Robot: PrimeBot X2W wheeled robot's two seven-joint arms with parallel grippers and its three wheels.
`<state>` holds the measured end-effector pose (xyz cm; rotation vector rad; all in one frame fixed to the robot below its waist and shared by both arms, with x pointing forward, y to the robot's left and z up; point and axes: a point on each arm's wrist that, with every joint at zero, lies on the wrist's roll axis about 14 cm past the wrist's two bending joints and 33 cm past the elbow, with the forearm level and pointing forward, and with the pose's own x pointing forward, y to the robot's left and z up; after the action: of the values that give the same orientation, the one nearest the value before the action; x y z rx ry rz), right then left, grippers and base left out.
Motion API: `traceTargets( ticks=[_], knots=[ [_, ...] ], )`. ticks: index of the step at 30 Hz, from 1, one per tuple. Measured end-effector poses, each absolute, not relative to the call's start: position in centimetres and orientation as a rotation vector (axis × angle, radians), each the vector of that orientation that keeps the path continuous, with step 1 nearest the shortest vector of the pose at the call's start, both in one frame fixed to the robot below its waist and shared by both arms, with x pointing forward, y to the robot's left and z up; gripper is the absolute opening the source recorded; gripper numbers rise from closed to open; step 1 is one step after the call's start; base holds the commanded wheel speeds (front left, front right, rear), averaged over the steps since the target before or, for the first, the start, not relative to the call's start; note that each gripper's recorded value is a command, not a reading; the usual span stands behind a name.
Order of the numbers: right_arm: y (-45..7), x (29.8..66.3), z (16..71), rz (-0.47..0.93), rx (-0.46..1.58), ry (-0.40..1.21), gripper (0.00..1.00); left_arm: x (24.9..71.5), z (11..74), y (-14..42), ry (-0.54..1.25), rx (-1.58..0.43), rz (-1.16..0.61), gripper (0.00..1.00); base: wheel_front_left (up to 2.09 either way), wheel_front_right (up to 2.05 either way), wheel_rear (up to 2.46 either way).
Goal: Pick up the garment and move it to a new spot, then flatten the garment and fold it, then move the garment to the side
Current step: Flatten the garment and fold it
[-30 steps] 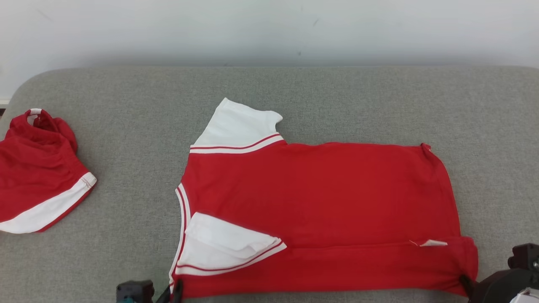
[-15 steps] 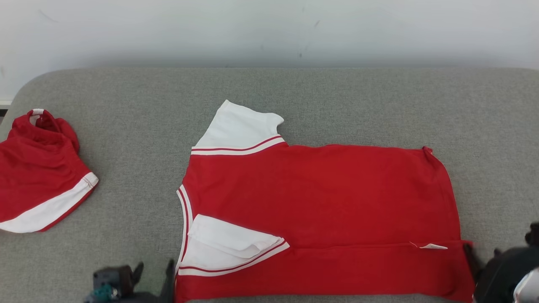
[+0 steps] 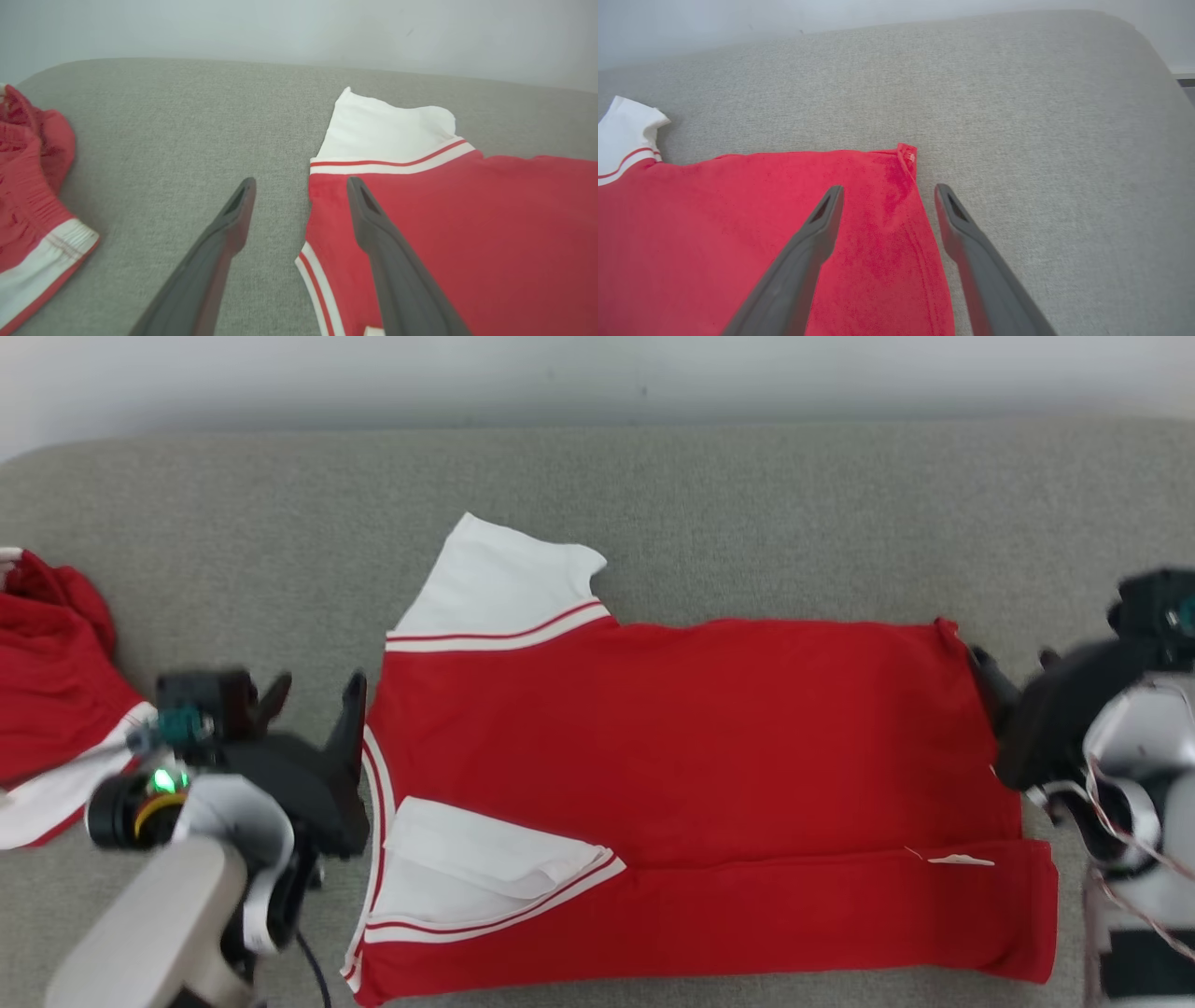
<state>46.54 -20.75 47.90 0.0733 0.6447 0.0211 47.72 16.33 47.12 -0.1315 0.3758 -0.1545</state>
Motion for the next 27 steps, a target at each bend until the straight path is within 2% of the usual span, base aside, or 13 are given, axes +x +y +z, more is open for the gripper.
traceTargets(
  ticks=[7, 12, 26, 27],
  knots=[
    [-18.0, 52.2, 47.6, 0.103, 0.037, 0.657, 1.00, 54.0, 46.2, 14.8, 0.426, -0.108, -0.221, 1.00, 0.00, 0.00, 0.00],
    [-17.2, 54.6, 46.3, 0.129, 0.009, 0.673, 1.00, 57.5, 44.2, 13.9, 0.467, -0.091, -0.252, 1.00, 0.00, 0.00, 0.00],
    [-19.8, 55.1, 41.5, 0.096, -0.047, 0.769, 1.00, 62.4, 38.2, 10.1, 0.616, -0.028, -0.325, 1.00, 0.00, 0.00, 0.00],
    [-19.9, 55.0, 41.2, 0.096, -0.048, 0.776, 1.00, 62.6, 37.9, 10.0, 0.636, -0.021, -0.325, 0.85, 0.00, 0.00, 0.00]
  ],
)
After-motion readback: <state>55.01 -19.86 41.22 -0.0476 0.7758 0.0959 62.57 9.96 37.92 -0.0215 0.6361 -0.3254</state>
